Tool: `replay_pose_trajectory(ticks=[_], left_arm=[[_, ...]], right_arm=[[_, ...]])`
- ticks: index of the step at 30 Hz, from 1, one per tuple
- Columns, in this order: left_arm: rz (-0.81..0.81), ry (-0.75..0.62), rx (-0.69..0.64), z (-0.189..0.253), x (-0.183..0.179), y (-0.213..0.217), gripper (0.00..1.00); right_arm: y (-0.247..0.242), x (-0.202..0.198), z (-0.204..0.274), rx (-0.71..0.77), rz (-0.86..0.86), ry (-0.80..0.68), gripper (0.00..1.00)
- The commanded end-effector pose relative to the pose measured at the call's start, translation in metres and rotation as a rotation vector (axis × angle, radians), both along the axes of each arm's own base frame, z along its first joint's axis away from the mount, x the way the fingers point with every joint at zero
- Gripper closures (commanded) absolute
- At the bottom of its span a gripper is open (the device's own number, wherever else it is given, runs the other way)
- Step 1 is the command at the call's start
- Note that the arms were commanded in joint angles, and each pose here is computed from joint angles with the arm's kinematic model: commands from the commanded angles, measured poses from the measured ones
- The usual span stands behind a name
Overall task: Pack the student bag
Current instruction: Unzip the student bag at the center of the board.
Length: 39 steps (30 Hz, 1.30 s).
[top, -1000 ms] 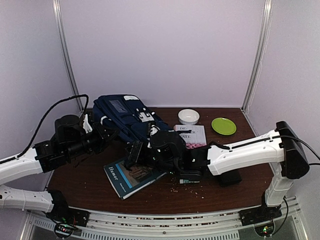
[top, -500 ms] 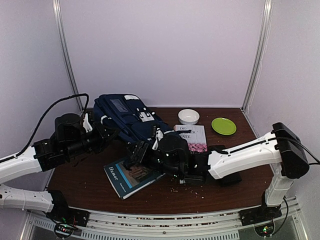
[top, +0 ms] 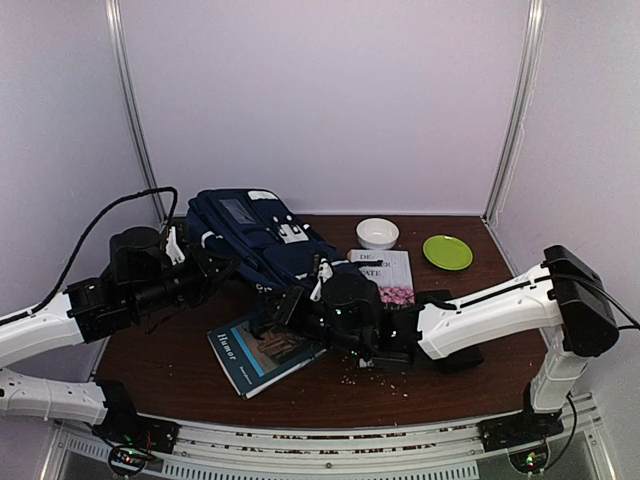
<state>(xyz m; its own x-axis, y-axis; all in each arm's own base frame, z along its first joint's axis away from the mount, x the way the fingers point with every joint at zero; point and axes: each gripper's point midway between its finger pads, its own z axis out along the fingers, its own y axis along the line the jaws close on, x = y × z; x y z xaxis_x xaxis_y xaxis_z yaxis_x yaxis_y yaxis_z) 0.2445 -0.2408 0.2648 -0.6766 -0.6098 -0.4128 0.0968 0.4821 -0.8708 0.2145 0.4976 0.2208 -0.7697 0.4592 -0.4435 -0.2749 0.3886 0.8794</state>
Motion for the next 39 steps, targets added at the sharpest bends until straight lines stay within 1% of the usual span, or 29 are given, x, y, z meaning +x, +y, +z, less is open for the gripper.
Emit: replay_pose_trajectory(ticks=[1,5,8,13,18,22,23,27,28,30,32,34,39], left_arm=[[-0.038,-0.174,-0.195,0.083,-0.007,-0.007,1.00],[-0.050,-0.170,-0.193,0.081,-0.009,-0.011,1.00],[-0.054,-0.168,-0.193,0.080,-0.010,-0.013,1.00],[-0.046,-0.167,-0.190,0.079,-0.010,-0.011,1.00],[-0.032,-0.174,-0.182,0.080,-0.010,-0.008,1.00],[-0.027,-0.176,-0.181,0.080,-0.010,-0.006,1.00],[-0.025,-0.175,-0.177,0.079,-0.009,-0.006,1.00],[-0.015,-0.172,-0.170,0.077,-0.008,-0.005,1.00],[-0.012,-0.171,-0.169,0.077,-0.008,-0.004,1.00],[-0.007,-0.173,-0.174,0.079,-0.008,-0.004,1.00],[-0.009,-0.176,-0.178,0.083,-0.007,-0.004,1.00],[-0.016,-0.177,-0.182,0.086,-0.008,-0.006,1.00],[-0.026,-0.183,-0.186,0.092,-0.007,-0.010,1.00]], right_arm=[[-0.023,0.024,-0.009,-0.060,-0.117,0.009,0.74],[-0.026,0.028,-0.012,-0.091,-0.148,0.027,0.71],[-0.030,0.031,-0.010,-0.109,-0.179,0.027,0.72],[-0.032,0.033,-0.005,-0.113,-0.188,0.010,0.81],[-0.032,0.030,-0.009,-0.111,-0.175,0.011,0.90],[-0.034,0.028,-0.008,-0.110,-0.171,0.008,0.98],[-0.034,0.028,-0.007,-0.110,-0.169,0.005,1.00],[-0.030,0.025,0.002,-0.116,-0.148,-0.029,1.00],[-0.031,0.025,0.003,-0.126,-0.147,-0.041,0.98],[-0.033,0.022,0.005,-0.153,-0.155,-0.066,0.87],[-0.039,0.023,0.004,-0.179,-0.180,-0.080,0.77],[-0.046,0.026,0.003,-0.196,-0.217,-0.087,0.72],[-0.051,0.031,0.010,-0.227,-0.254,-0.120,0.66]])
